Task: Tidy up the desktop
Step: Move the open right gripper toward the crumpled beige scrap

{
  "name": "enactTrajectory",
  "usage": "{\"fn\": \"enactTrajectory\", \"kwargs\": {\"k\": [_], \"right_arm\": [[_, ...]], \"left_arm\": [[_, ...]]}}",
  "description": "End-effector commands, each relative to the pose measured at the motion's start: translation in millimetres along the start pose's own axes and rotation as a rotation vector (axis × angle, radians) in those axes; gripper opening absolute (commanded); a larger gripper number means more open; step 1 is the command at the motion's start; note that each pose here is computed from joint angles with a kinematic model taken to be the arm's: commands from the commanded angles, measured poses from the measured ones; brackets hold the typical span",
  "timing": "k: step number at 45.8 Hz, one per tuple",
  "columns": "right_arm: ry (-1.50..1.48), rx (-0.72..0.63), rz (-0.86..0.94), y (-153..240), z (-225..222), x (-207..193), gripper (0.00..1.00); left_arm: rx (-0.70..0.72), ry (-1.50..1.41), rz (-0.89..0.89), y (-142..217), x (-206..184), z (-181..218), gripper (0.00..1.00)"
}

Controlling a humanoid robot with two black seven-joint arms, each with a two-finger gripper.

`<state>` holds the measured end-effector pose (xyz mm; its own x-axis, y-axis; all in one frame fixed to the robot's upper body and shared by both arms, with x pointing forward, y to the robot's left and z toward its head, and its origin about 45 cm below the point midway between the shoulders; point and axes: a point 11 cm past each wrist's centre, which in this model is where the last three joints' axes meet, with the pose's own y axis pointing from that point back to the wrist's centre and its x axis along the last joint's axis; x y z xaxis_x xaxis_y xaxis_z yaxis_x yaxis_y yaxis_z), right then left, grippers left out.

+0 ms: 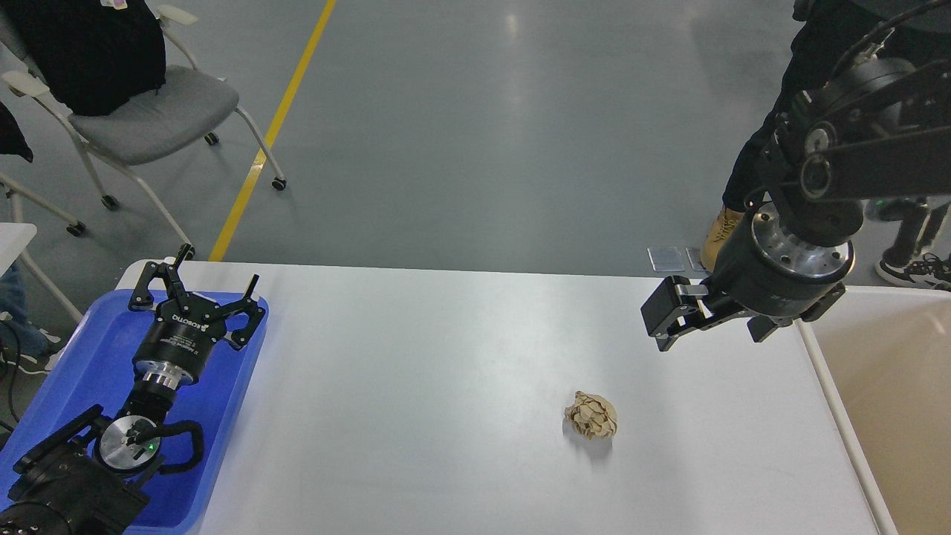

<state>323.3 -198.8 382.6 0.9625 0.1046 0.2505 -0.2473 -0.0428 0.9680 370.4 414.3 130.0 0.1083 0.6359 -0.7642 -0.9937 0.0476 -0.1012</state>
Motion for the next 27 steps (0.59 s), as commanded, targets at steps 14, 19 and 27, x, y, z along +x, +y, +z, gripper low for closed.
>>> {"fn": "enactTrajectory", "kwargs": {"k": [14,19,27], "right_arm": [[0.018,-0.001,0.016,-9.4,-6.3,13.9,1.00],[0.043,-0.011,0.013,-16.9,-13.4,17.2,1.00],[0.051,0.000,0.011,-34.9,-19.1,24.4,1.00]], "left_arm": [[0.001,0.000,-0.002,-0.2,-0.3,-0.2,0.99],[0.001,0.000,-0.002,-0.2,-0.3,-0.2,0.99],[0.001,0.000,0.000,-0.2,-0.2,-0.2,0.99]]}}
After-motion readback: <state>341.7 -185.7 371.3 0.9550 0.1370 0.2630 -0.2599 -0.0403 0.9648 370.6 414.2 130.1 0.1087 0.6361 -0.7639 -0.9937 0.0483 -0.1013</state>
